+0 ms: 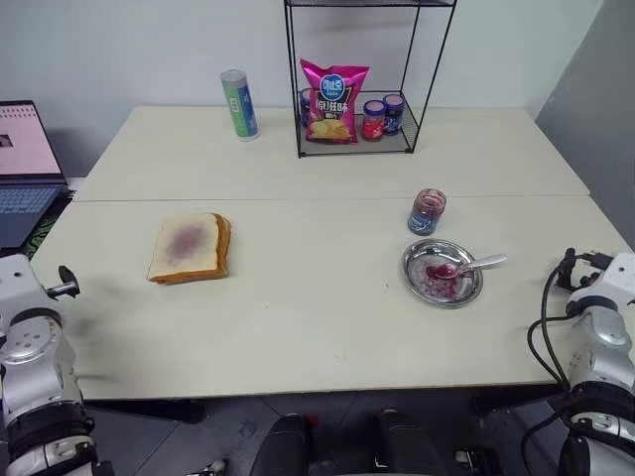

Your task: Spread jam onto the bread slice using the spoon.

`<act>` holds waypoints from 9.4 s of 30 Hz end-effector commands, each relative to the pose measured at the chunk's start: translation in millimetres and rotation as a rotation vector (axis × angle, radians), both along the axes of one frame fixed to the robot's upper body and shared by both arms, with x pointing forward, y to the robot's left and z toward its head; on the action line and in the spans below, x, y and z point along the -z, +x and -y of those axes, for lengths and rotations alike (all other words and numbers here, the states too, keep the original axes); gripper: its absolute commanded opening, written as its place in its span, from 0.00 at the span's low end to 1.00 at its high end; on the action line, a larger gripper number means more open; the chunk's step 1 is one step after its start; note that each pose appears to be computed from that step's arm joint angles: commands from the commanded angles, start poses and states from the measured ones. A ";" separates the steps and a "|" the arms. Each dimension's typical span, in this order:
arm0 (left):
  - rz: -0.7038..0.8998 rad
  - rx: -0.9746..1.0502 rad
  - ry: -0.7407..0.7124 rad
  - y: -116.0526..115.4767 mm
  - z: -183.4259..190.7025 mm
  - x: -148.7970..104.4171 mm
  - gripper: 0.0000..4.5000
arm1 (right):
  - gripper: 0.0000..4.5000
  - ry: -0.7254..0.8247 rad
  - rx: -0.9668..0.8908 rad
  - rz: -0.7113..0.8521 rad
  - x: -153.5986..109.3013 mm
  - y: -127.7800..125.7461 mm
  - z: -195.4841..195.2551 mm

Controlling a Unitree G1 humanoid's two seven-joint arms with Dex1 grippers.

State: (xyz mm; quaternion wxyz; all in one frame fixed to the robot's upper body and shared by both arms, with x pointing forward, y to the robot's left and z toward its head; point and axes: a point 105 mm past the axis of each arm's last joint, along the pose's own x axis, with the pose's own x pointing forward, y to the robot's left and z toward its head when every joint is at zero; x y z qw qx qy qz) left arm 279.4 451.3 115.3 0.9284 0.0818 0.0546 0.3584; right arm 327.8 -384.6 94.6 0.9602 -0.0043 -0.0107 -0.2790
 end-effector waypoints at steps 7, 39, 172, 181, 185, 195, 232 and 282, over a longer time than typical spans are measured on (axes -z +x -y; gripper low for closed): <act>0.075 0.010 0.022 4.8 -1.9 -20.8 1.00 | 0.98 -0.024 0.004 0.046 -18.7 1.5 -2.8; 0.055 0.757 -0.523 25.3 123.4 -8.9 1.00 | 0.98 0.182 -1.829 -0.012 -116.5 -34.4 -342.7; -0.135 2.106 0.096 -0.1 421.2 -69.4 1.00 | 1.00 0.914 -0.649 0.128 -23.0 -32.7 -128.7; -0.135 2.052 0.090 -3.2 413.8 -67.5 1.00 | 1.00 0.947 -0.606 0.118 -15.4 -9.5 -117.1; -0.133 2.038 0.092 -2.8 412.1 -68.4 1.00 | 1.00 0.945 -0.620 0.110 -14.1 -2.6 -119.6; -0.162 2.044 0.078 -6.9 409.6 -68.3 1.00 | 1.00 0.943 -0.623 0.132 -8.2 13.5 -118.5; -0.027 1.929 0.041 25.0 402.6 -93.8 1.00 | 0.01 0.543 -0.949 0.285 -142.9 38.1 -149.0; -0.006 1.853 0.055 24.8 395.4 -99.4 1.00 | 0.01 0.161 -0.976 0.074 -113.1 109.2 -197.3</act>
